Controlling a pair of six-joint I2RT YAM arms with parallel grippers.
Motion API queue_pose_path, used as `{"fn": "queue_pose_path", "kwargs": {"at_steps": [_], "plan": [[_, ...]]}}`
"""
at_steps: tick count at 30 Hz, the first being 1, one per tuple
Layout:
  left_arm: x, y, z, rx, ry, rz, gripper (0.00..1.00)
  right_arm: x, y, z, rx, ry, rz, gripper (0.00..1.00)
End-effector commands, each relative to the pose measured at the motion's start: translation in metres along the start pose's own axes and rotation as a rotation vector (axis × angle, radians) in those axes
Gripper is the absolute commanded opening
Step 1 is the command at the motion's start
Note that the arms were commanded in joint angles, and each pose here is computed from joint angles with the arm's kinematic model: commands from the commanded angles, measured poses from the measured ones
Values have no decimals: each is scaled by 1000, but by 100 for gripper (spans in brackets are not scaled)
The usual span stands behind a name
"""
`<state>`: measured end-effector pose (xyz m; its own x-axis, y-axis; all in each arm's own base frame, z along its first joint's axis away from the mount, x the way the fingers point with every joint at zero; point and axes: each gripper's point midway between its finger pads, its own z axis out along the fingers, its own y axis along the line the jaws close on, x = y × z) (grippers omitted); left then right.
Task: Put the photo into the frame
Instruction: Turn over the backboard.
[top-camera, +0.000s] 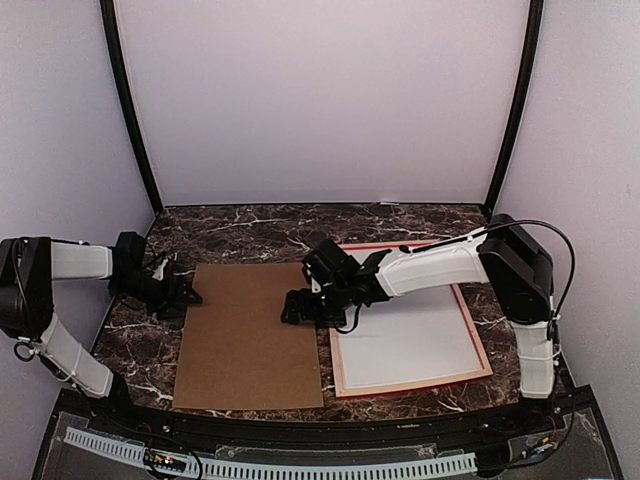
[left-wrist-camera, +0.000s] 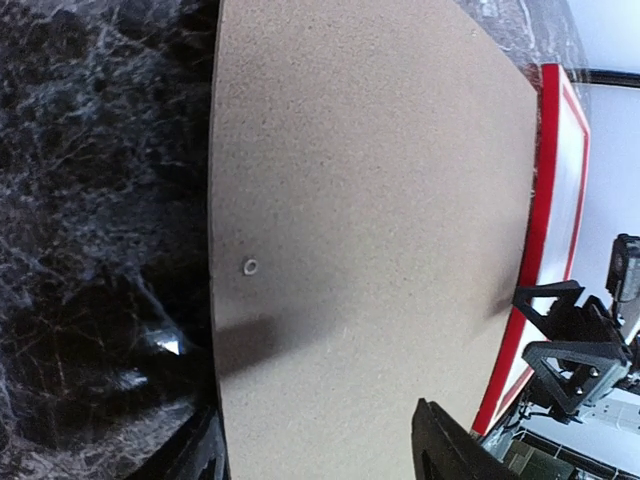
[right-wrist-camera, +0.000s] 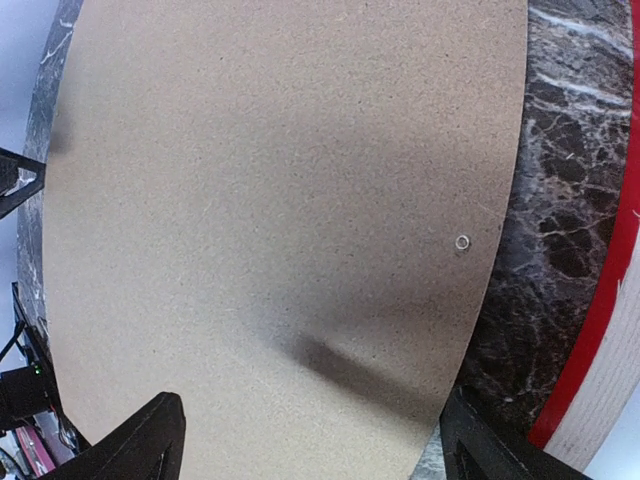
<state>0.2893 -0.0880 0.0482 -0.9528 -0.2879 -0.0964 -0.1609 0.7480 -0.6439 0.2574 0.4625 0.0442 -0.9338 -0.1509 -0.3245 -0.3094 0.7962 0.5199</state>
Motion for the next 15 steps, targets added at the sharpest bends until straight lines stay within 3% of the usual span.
{"fn": "queue_pose_path", "kwargs": {"at_steps": [1,15], "plan": [[9,-64,-22,273,5,71,64,10,9,4,-68,29,-16,89],[12,-123,-75,425,-69,198,50,18,7,6,-159,51,-61,87]]}}
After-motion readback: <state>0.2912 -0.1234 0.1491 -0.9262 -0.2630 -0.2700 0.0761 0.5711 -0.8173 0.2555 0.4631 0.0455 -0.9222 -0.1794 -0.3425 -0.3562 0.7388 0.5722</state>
